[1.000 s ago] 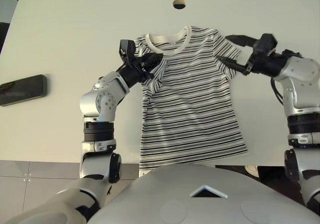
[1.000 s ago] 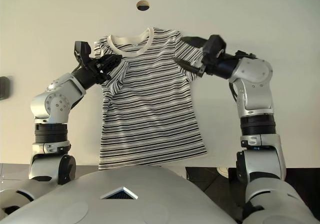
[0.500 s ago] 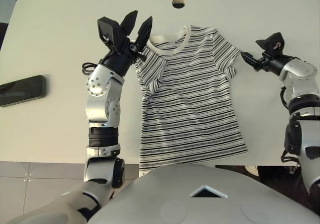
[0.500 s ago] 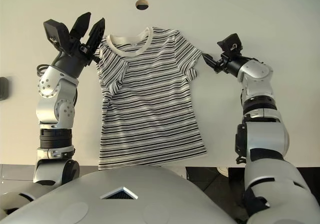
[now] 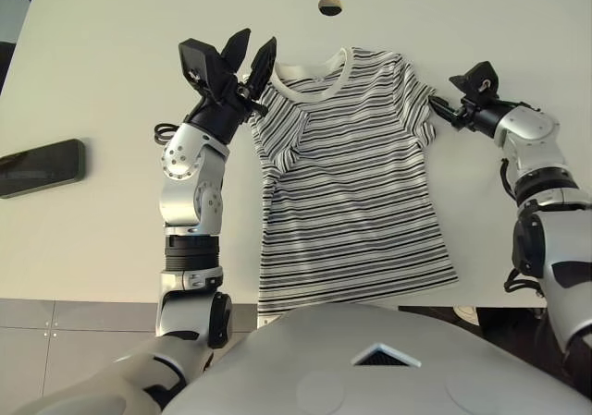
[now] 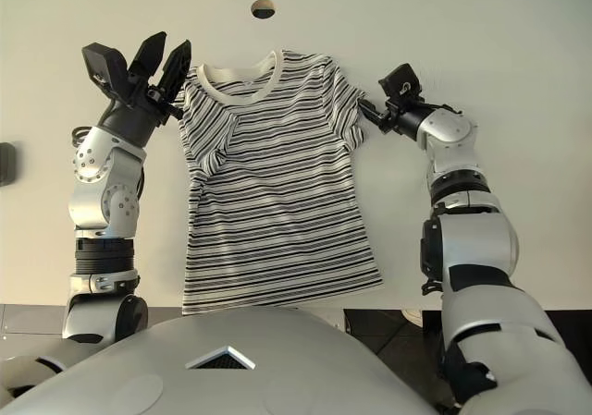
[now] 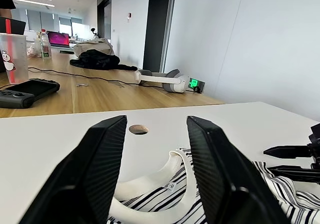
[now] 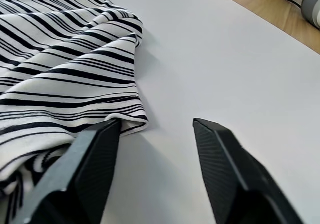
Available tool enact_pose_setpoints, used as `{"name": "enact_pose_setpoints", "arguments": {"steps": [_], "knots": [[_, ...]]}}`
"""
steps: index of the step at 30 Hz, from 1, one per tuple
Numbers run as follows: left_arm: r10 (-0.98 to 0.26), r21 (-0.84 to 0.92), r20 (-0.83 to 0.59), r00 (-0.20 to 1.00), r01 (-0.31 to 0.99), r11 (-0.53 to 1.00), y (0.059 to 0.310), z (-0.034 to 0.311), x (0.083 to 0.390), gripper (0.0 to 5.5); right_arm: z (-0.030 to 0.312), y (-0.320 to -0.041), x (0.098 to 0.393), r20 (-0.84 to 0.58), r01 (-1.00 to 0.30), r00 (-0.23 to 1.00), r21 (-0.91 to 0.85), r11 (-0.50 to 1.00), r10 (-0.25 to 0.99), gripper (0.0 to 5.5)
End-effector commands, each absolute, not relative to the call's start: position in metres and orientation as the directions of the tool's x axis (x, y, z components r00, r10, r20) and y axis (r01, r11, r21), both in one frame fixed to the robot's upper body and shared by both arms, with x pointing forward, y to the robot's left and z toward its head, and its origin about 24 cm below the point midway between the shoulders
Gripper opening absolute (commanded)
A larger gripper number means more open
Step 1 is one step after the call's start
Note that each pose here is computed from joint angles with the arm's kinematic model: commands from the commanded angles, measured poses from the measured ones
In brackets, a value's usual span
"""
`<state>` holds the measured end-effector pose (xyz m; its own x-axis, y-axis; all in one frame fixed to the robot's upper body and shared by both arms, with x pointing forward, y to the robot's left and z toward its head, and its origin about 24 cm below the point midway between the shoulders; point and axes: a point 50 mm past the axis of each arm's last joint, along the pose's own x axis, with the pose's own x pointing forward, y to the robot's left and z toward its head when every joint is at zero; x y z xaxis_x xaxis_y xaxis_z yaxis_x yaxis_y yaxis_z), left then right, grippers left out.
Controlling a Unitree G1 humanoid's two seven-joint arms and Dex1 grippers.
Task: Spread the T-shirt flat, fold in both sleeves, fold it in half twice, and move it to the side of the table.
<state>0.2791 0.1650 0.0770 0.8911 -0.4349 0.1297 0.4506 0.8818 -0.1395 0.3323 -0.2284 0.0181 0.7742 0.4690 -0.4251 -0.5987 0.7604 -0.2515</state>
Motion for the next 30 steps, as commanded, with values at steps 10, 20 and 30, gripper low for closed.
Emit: {"name": "enact_pose_setpoints", "arguments": {"steps": [10, 20, 30], "knots": [[-0.429, -0.156, 0.118, 0.896, 0.443, 0.883, 0.165, 0.076, 0.281, 2.23, 0.017, -0.223, 0.333, -0.429, -0.621, 0.756, -0.233, 0.748, 0.494, 0.32], [-0.424, -0.157, 0.114, 0.899, 0.438, 0.885, 0.166, 0.076, 0.283, 2.23, 0.018, -0.223, 0.333, -0.425, -0.63, 0.75, -0.228, 0.742, 0.506, 0.14], [-0.423, -0.159, 0.113, 0.899, 0.437, 0.885, 0.164, 0.076, 0.286, 2.23, 0.036, -0.224, 0.336, -0.317, -0.637, 0.766, -0.252, 0.729, 0.559, 0.14]]}}
